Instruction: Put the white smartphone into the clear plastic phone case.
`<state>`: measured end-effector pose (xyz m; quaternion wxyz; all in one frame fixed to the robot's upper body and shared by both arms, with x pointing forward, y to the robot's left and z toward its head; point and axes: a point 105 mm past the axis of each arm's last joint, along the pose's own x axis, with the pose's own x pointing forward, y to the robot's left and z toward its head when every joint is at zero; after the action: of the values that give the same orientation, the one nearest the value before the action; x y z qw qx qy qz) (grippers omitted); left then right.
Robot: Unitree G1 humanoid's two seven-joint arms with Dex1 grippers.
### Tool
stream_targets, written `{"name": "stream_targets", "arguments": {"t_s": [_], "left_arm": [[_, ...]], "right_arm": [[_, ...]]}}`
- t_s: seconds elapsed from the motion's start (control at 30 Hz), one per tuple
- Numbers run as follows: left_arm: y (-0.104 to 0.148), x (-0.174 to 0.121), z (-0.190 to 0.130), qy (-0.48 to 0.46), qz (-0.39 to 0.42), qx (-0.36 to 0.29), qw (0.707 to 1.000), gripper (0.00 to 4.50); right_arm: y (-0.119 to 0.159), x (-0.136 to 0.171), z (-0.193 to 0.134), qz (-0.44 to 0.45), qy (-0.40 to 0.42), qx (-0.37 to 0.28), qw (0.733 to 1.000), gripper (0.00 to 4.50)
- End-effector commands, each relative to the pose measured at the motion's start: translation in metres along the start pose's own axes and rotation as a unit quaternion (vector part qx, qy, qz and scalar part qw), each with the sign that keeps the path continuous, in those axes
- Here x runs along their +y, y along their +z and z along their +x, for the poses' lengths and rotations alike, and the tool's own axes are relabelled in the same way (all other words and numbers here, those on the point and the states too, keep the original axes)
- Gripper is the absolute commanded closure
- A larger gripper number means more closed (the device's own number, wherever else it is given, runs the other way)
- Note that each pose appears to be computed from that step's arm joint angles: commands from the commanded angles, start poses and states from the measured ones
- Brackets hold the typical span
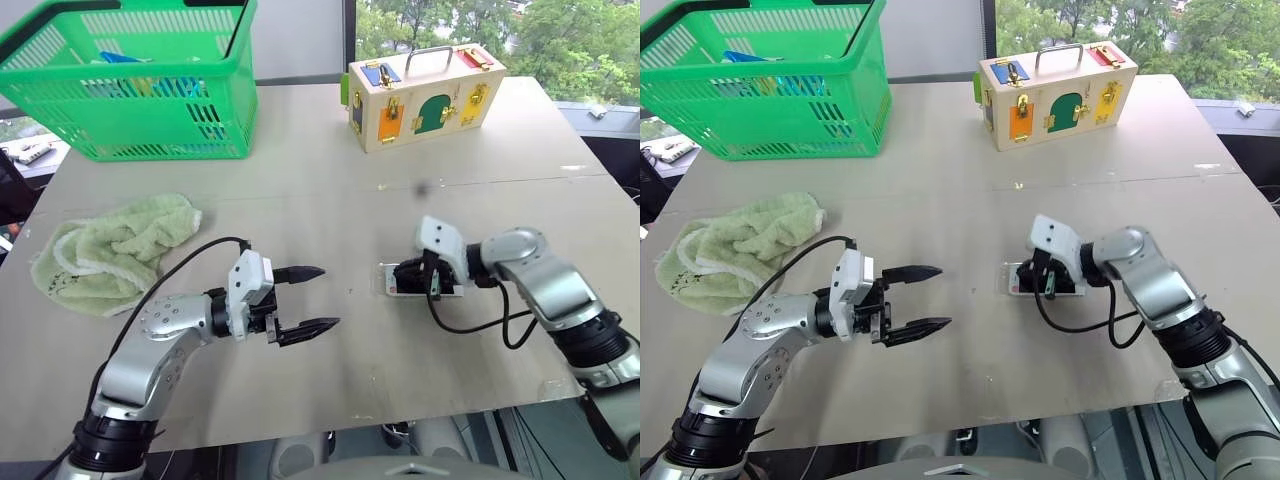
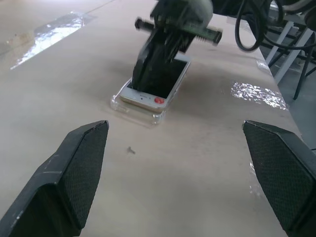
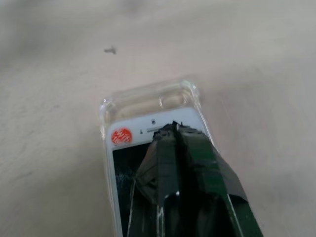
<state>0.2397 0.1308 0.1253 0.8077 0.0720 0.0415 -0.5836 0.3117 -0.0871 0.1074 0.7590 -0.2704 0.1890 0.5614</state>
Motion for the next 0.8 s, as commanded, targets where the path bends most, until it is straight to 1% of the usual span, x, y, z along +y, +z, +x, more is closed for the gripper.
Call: {"name": "stream_targets", "arguments": {"t_s": [0.03, 0.17, 0.27, 0.4, 0.5, 0.57, 0.73, 0.77, 0.8], "left_arm": [[0.003, 0.0, -0.001, 0.005, 0.017, -0.004, 1.0, 0.0], [0.0, 0.0, -0.001, 0.009, 0.019, -0.003, 1.0, 0.0], [-0.003, 0.003, 0.003, 0.013, 0.02, 0.0, 1.0, 0.0], [-0.008, 0.011, 0.011, 0.028, 0.016, 0.014, 0.999, 0.0], [-0.009, 0.013, 0.017, 0.026, 0.004, 0.019, 0.999, 0.0], [-0.011, 0.014, 0.024, 0.015, -0.011, 0.025, 1.0, 0.0], [-0.017, 0.02, 0.038, 0.002, -0.022, 0.041, 0.999, 0.0], [-0.02, 0.022, 0.04, -0.002, -0.023, 0.047, 0.999, 0.53], [-0.022, 0.022, 0.042, -0.008, -0.022, 0.052, 0.998, 0.63]], "right_arm": [[-0.026, 0.002, 0.005, 0.0, 0.006, 0.045, 0.999, 4.43], [-0.028, -0.001, 0.004, -0.002, -0.001, 0.044, 0.999, 4.43], [-0.016, -0.006, -0.003, 0.001, -0.019, 0.009, 1.0, 4.43], [0.012, -0.003, -0.024, 0.001, -0.044, -0.075, 0.996, 4.43], [0.02, -0.002, -0.039, 0.015, -0.069, -0.103, 0.992, 4.43], [0.02, 0.0, -0.053, 0.032, -0.093, -0.115, 0.989, 4.43], [0.008, 0.004, -0.08, 0.059, -0.154, -0.097, 0.981, 4.43], [0.004, 0.004, -0.085, 0.064, -0.167, -0.089, 0.98, 4.5], [0.001, 0.004, -0.089, 0.068, -0.178, -0.081, 0.978, 4.5]]}}
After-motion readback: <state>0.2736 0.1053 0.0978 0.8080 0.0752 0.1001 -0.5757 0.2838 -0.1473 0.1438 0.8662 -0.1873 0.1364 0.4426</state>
